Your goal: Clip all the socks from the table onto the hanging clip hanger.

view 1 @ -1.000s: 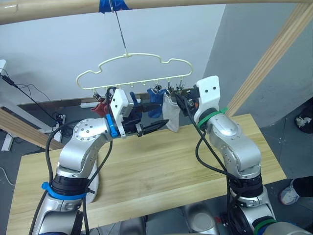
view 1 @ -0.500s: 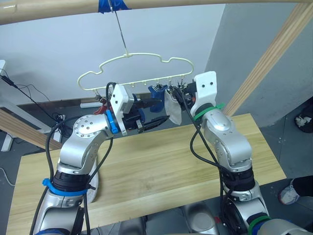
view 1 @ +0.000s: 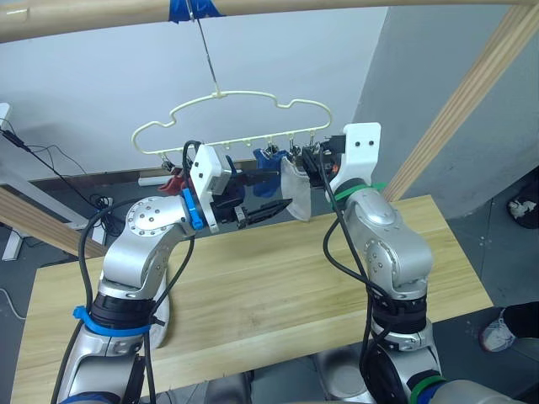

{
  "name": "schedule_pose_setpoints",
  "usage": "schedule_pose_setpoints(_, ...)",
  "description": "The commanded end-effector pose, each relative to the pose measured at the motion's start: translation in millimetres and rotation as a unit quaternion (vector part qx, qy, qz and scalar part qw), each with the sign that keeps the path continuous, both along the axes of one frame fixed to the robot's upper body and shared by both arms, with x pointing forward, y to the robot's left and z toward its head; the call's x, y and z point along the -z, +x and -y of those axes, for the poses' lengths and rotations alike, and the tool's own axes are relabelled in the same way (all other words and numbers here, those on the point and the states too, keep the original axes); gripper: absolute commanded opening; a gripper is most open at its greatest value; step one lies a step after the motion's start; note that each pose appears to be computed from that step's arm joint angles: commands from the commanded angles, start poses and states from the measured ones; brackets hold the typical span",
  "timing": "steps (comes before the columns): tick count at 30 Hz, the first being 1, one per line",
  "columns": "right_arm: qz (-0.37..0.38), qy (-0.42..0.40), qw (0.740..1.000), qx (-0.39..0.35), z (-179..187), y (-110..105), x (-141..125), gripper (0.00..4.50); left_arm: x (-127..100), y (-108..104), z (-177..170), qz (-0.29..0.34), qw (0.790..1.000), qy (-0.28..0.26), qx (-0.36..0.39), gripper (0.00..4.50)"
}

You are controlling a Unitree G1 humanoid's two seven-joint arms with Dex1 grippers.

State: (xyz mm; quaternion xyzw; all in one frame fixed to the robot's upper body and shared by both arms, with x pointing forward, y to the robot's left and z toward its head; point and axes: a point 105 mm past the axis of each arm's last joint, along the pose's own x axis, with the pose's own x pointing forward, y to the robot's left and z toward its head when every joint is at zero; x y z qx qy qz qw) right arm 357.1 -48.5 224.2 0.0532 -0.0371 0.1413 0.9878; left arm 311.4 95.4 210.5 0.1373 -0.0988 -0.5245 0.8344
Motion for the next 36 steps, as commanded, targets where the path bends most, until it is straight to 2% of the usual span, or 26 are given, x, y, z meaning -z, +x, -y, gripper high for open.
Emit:
schedule_pose_setpoints(1, 0.029, 0.030, 0.999, -0.013, -7.1, -9.9, -22.3, 3.65, -10.3, -1.6, 1.7, 0.027, 1.000, -0.002, 0.005, 3.18)
schedule_pose_setpoints(12, 0.030, 0.044, 0.998, -0.024, -13.0, -12.4, -25.2, 3.65, -9.4, -1.7, 3.3, 0.027, 1.000, -0.003, 0.006, 3.18)
schedule_pose_setpoints(17, 0.027, 0.043, 0.998, -0.031, -15.7, -13.1, -24.2, 2.14, -9.0, -1.8, 3.6, 0.026, 1.000, -0.003, 0.006, 3.18)
schedule_pose_setpoints(36, 0.050, 0.049, 0.996, -0.052, -29.7, -14.9, -34.7, 2.14, -6.9, -2.3, 4.2, 0.025, 1.000, 0.000, 0.007, 3.18)
